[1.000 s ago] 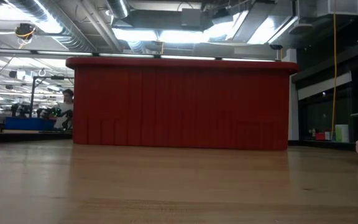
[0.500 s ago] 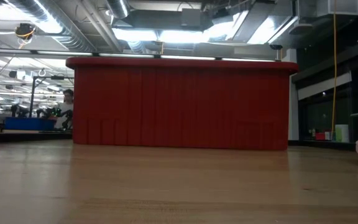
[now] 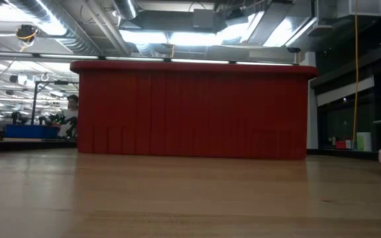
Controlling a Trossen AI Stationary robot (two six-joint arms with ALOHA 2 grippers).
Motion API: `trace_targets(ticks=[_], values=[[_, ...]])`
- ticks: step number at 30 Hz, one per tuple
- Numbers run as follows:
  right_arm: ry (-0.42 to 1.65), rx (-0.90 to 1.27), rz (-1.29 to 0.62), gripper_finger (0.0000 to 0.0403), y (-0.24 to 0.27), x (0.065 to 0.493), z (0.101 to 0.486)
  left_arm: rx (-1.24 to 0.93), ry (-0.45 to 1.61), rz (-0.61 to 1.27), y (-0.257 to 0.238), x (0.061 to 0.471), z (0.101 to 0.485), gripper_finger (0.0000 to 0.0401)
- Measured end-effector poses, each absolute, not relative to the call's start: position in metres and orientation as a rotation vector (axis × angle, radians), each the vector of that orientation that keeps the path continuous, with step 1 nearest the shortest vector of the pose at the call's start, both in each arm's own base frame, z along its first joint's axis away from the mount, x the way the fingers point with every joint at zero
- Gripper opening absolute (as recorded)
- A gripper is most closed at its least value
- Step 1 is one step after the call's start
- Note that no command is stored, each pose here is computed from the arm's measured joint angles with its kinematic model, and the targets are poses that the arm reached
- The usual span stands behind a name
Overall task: Pick and place slides into bin
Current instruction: Put the pink slide into the red bin
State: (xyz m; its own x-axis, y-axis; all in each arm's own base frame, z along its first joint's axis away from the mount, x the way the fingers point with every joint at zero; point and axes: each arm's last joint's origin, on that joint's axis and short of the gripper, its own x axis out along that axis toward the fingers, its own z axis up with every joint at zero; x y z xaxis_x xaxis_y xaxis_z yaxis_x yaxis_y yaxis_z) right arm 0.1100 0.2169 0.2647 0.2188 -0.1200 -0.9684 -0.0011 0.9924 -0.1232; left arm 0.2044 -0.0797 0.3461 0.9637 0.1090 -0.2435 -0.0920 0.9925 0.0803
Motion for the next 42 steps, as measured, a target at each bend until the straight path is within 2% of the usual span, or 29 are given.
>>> trace_targets(ticks=[5,9,17,22,30,42], values=[[1.349,-0.118,-0.067,0.0154,0.217,0.11,0.251,0.077,0.266,0.102,-0.08,0.204,0.345,0.0005],[1.349,-0.197,0.008,0.017,0.216,0.109,0.234,0.079,0.269,0.102,-0.079,0.204,0.344,0.0002],[1.358,-0.302,0.003,0.0173,0.204,0.106,0.204,0.078,0.27,0.097,-0.08,0.204,0.344,0.0001],[1.339,-0.295,0.01,0.0173,0.202,0.105,0.19,0.078,0.27,0.096,-0.08,0.204,0.344,0.0003],[1.251,-0.326,0.003,0.0173,0.202,0.108,0.191,0.077,0.27,0.095,-0.08,0.204,0.344,0.0003],[1.264,-0.416,0.043,0.0173,0.205,0.11,0.184,0.077,0.271,0.095,-0.08,0.204,0.344,0.0001]])
